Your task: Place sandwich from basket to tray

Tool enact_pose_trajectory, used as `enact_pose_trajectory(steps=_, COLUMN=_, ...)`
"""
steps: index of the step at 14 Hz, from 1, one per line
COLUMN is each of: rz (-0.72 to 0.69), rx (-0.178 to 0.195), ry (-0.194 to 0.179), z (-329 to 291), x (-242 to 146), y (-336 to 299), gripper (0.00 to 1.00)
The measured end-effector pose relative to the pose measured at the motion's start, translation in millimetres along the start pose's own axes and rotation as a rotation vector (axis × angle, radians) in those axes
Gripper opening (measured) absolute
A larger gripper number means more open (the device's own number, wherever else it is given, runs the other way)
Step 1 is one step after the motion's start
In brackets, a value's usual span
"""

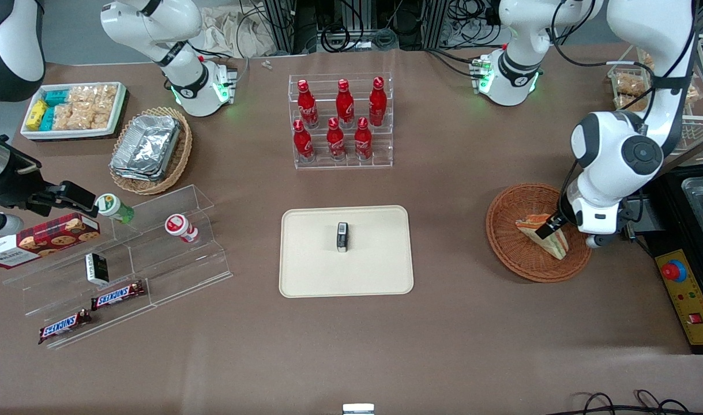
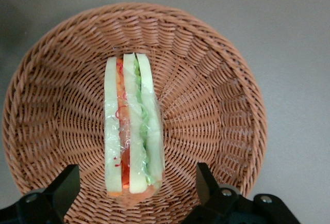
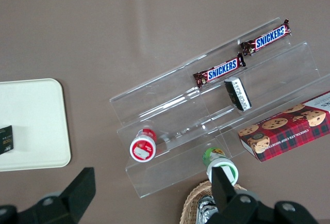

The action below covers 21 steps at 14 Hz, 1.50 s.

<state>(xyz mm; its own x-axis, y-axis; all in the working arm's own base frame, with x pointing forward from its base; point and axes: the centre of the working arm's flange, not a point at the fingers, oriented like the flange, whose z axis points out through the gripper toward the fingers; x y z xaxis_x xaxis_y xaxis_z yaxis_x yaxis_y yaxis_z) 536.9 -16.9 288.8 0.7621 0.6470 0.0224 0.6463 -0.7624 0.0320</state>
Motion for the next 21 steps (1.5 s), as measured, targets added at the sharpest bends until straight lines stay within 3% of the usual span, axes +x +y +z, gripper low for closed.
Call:
enact_pose_trajectory(steps=3, rz=-0.021, rx=0.010, ry=-0.014, z=12.6, x=-0.6, y=-0.7, gripper=1.00)
enact_pose_trajectory(steps=7, rz=-0.111, rx=-0.007, ry=-0.003, z=28.0, x=1.8, y=0.7, gripper=0.99)
enact_pose_trajectory(steps=9, rz=-0.162, rx=-0.008, ry=-0.006, z=35.6, x=2.1, y=0.8, gripper=0.89)
enact_pose_trajectory(steps=10, rz=-0.180, rx=-0.007, ry=-0.008, z=37.9, x=2.0, y=0.5, gripper=0.89)
enact_pose_trajectory(steps=14, rz=-0.193, rx=-0.006, ry=-0.010, z=40.6, x=2.4, y=0.3, gripper=0.45)
enact_pose_trajectory(steps=17, rz=-0.195, rx=-0.010, ry=-0.005, z=38.9, x=4.1, y=0.8, gripper=0.22)
enact_pose_trajectory(steps=19, rz=-0.193, rx=-0.017, ry=0.003, z=28.2, x=8.6, y=5.0, gripper=0.21)
enact_pose_trajectory(steps=21, rz=-0.183, rx=0.031, ry=-0.022, z=-7.3, x=20.3, y=16.0, gripper=0.21)
